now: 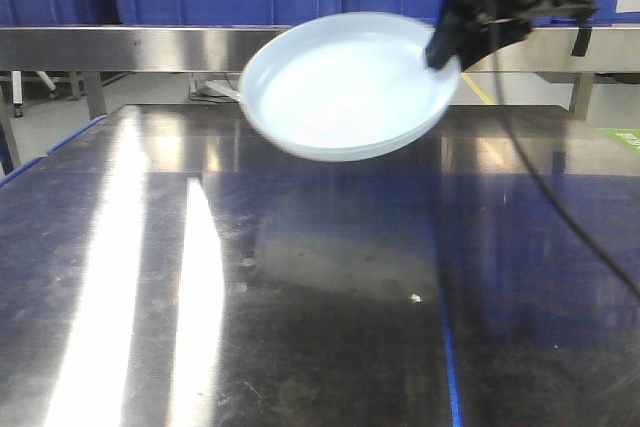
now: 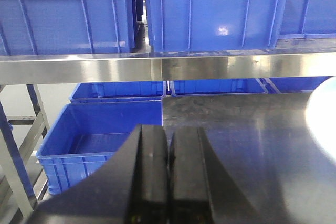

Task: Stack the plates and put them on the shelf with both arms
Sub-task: 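Lift the plate stack up off the table with the right gripper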

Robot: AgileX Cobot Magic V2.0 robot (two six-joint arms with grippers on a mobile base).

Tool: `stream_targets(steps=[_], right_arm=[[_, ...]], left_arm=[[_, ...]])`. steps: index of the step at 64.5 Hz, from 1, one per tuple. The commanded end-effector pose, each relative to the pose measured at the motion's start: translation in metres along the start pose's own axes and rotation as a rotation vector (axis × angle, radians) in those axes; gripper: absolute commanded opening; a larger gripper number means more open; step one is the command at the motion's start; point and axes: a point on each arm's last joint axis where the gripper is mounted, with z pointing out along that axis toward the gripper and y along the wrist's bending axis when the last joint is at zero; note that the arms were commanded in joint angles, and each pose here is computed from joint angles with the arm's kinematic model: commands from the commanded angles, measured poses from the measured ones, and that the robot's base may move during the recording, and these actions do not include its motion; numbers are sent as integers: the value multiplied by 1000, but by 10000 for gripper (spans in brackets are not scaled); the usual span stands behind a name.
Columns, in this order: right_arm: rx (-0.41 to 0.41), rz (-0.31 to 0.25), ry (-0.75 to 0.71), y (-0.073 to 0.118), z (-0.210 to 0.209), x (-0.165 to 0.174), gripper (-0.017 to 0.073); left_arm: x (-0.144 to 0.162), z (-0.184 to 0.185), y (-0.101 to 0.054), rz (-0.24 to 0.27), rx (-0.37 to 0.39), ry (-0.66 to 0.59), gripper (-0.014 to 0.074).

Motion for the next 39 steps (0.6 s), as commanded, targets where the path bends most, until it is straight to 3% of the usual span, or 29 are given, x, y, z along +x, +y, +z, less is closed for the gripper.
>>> stream_targets(steps=[1, 18, 39], right_arm=[[21, -7, -285, -14, -49, -21, 57], [136, 48, -590, -56, -99, 13, 57], [154, 51, -638, -59, -136, 78, 57]], left_arm=[[-17, -2, 1, -16, -8, -109, 83], [-17, -2, 1, -16, -8, -109, 83], [-17, -2, 1, -16, -8, -109, 83]])
